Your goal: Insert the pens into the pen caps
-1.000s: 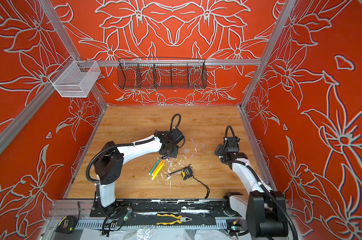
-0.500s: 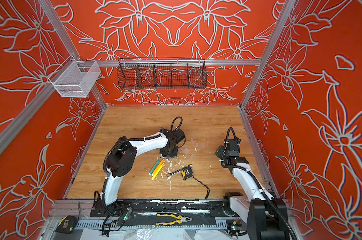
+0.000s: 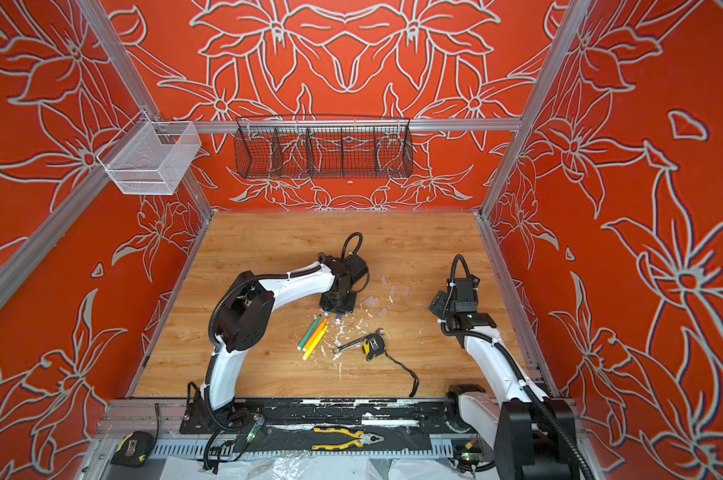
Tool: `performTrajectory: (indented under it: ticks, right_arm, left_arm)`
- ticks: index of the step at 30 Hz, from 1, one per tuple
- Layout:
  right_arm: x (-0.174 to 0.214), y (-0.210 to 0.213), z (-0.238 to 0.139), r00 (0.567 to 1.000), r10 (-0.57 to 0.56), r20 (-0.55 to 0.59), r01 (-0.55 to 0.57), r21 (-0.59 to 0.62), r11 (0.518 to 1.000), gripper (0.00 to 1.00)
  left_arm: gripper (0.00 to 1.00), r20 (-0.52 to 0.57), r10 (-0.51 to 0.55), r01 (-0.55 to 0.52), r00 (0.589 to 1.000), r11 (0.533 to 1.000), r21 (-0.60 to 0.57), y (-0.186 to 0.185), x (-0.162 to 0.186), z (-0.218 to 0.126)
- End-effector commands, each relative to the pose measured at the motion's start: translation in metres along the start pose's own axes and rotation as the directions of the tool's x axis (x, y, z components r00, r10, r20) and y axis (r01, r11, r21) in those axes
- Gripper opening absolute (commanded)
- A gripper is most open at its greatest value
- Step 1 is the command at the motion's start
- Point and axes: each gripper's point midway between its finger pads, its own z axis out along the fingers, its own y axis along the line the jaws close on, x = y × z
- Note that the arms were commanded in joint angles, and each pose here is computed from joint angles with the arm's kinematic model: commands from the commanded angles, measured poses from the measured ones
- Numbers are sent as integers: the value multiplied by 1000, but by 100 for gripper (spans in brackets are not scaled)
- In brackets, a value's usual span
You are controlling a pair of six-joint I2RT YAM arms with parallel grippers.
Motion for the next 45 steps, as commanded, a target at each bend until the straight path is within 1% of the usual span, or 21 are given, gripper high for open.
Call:
performTrajectory:
  ticks: [1,2,4,6,8,10,12,13,14,16,18,21,23,24,26,30,33,35,38,45]
  right_arm:
    - [-15,37,-36,1000,-13,28,16,-114,993,73]
    - [-15,48,-48,999,-21,36,26,-151,988,73]
    - [-14,73,-70,999,-18,43,29,-263,964,74]
    - [-8,97,-90,999,4,34,9,-389,921,74]
    - [2,115,-103,999,35,3,-30,-485,874,74]
    - [14,133,-111,996,71,-45,-84,-584,808,74]
    - [29,155,-118,987,110,-116,-160,-691,705,74]
    - [35,163,-121,983,120,-141,-185,-728,660,76]
    - [41,171,-122,978,130,-165,-211,-751,626,76]
    - [51,180,-122,969,139,-204,-247,-764,597,77]
    - [59,196,-126,967,117,-224,-251,-789,562,77]
    - [71,218,-134,967,62,-246,-241,-808,537,72]
    - [76,230,-141,971,24,-236,-213,-821,529,70]
    - [77,233,-143,973,14,-231,-202,-822,532,69]
    - [77,233,-144,975,23,-221,-198,-821,535,68]
    - [70,213,-143,981,89,-174,-194,-810,553,68]
    - [66,202,-147,982,118,-150,-191,-814,549,66]
    - [63,200,-154,983,119,-140,-182,-823,538,65]
    - [62,205,-167,987,101,-123,-158,-847,508,61]
    - [68,228,-173,990,32,-136,-134,-859,494,59]
  left_arm:
    - [3,-43,9,-11,999,999,-37,6,11,12]
    - [1,-28,12,-13,1000,1000,-26,4,9,6]
    - [0,17,24,-24,1000,1000,-8,-2,4,-11]
    - [0,92,58,-59,994,998,11,-12,-1,-38]
    - [0,186,84,-91,979,995,28,-21,-4,-70]
    - [0,278,103,-126,955,990,64,-30,-3,-101]
    - [0,372,120,-160,921,984,78,-36,2,-129]
    - [0,408,127,-172,904,982,75,-37,5,-140]
    - [0,444,132,-183,886,980,73,-38,9,-151]
    - [0,499,139,-203,856,976,77,-41,17,-167]
    - [0,558,154,-246,816,965,94,-47,28,-182]
    - [0,634,184,-326,751,939,113,-60,45,-198]
    - [0,660,191,-346,727,932,111,-61,54,-205]
    - [0,668,183,-337,721,936,107,-58,56,-207]
    - [0,672,170,-314,720,944,98,-51,57,-208]
    - [0,673,150,-264,724,962,70,-37,57,-206]
    - [0,671,144,-267,727,960,83,-37,58,-205]
    - [0,670,144,-277,728,956,95,-40,59,-205]
    - [0,668,157,-303,727,947,107,-46,62,-205]
    - [0,674,200,-376,711,918,125,-61,70,-207]
